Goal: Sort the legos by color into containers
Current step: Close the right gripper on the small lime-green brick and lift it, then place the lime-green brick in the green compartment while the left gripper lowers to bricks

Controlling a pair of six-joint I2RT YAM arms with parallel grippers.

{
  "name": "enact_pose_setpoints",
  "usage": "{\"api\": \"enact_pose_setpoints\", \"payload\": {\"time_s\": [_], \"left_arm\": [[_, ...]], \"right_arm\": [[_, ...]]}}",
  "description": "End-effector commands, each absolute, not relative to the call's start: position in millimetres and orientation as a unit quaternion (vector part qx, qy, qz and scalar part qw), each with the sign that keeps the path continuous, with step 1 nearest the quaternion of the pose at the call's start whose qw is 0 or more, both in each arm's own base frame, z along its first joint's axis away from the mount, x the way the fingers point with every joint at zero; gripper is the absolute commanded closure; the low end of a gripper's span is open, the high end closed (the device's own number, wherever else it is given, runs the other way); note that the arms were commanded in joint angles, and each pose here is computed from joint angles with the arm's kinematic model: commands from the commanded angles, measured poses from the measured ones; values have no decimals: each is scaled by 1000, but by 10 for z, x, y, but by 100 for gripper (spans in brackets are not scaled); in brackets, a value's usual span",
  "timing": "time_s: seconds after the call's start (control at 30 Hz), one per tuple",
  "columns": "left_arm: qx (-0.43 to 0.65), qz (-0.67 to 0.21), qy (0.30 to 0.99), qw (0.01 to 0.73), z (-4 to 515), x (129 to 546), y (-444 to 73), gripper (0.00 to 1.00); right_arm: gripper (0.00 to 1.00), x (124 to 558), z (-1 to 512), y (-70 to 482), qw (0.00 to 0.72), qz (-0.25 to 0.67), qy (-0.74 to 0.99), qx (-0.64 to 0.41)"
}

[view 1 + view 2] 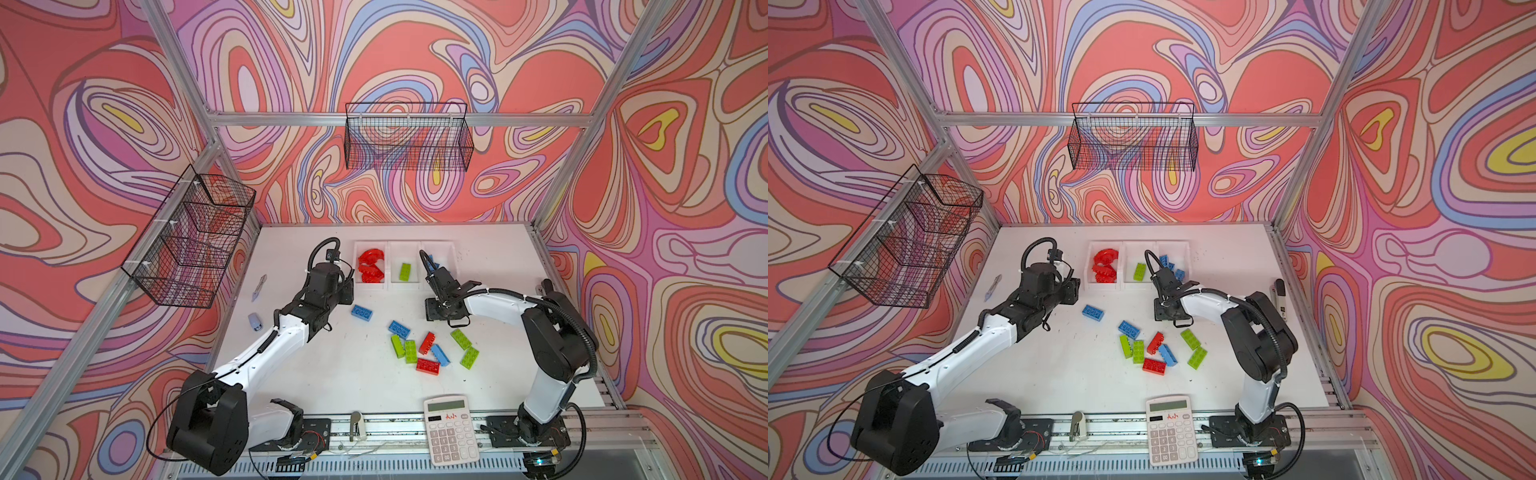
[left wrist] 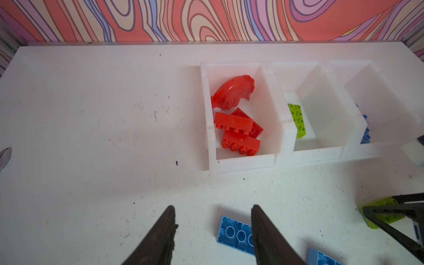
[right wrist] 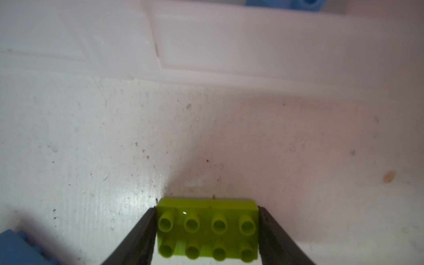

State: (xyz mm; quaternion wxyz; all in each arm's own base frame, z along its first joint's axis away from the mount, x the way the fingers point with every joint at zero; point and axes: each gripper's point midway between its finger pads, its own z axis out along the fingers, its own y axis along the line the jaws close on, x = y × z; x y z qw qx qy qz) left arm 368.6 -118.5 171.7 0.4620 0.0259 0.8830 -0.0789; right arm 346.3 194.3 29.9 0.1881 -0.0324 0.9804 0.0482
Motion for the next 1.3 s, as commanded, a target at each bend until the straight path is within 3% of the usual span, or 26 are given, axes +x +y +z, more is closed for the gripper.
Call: {"api": "enact_pose_setpoints", "payload": {"time_s": [0.0, 0.2, 0.47, 0.67, 0.87, 1.27], "left_arm": [[23, -87, 880, 466, 1754, 3700, -1212, 45], [40, -99, 888, 448, 1685, 3589, -1249, 45], [48, -117, 892, 433, 1666, 3354, -1316, 46], [69, -103, 900, 418, 1620, 3130, -1396, 45], [69, -113, 903, 409, 1549, 3022, -1473, 45], [80, -137, 920, 358, 1244, 2895, -1801, 45]], "right_arm": [[38, 3684, 753, 2053, 239, 65, 968, -40], [37, 4020, 1368, 2317, 299, 105, 946, -63], [35, 4647, 1453, 2738, 345, 124, 926, -90], [25, 4942, 1313, 2906, 351, 122, 923, -98], [15, 4976, 1339, 2915, 359, 124, 920, -94], [17, 4546, 1586, 2111, 374, 91, 922, -44]]}}
